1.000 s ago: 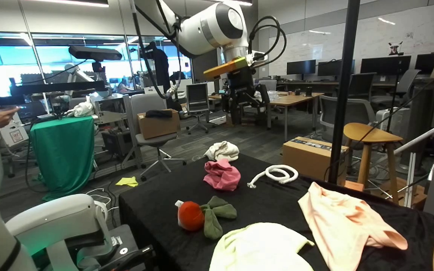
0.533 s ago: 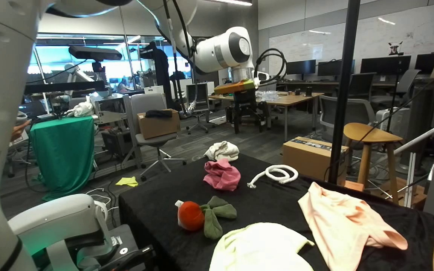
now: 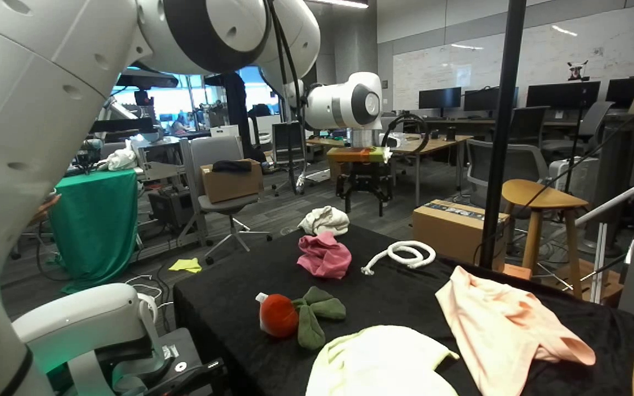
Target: Pile up all the objects on the table
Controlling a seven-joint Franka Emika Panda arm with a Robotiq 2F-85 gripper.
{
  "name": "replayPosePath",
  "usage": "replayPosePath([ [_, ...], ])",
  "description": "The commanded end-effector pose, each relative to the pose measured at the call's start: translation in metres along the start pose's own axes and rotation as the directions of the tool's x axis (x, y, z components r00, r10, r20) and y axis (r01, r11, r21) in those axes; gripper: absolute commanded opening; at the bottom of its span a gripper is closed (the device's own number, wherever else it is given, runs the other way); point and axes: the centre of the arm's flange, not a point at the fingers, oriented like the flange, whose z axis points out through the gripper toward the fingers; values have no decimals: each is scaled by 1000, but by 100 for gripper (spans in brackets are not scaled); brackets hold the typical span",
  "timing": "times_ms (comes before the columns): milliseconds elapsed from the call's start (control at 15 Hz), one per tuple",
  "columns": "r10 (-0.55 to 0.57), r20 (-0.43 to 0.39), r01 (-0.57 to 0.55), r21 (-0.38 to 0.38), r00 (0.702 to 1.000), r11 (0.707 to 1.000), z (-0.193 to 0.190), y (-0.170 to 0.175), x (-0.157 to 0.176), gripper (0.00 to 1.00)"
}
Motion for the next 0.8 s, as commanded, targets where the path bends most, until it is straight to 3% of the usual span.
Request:
replayPosePath([
  [0, -30, -4, 30, 34, 1000, 999, 14, 7, 40, 100],
  [733, -38, 15, 36, 93, 999, 995, 76, 24, 76, 100],
])
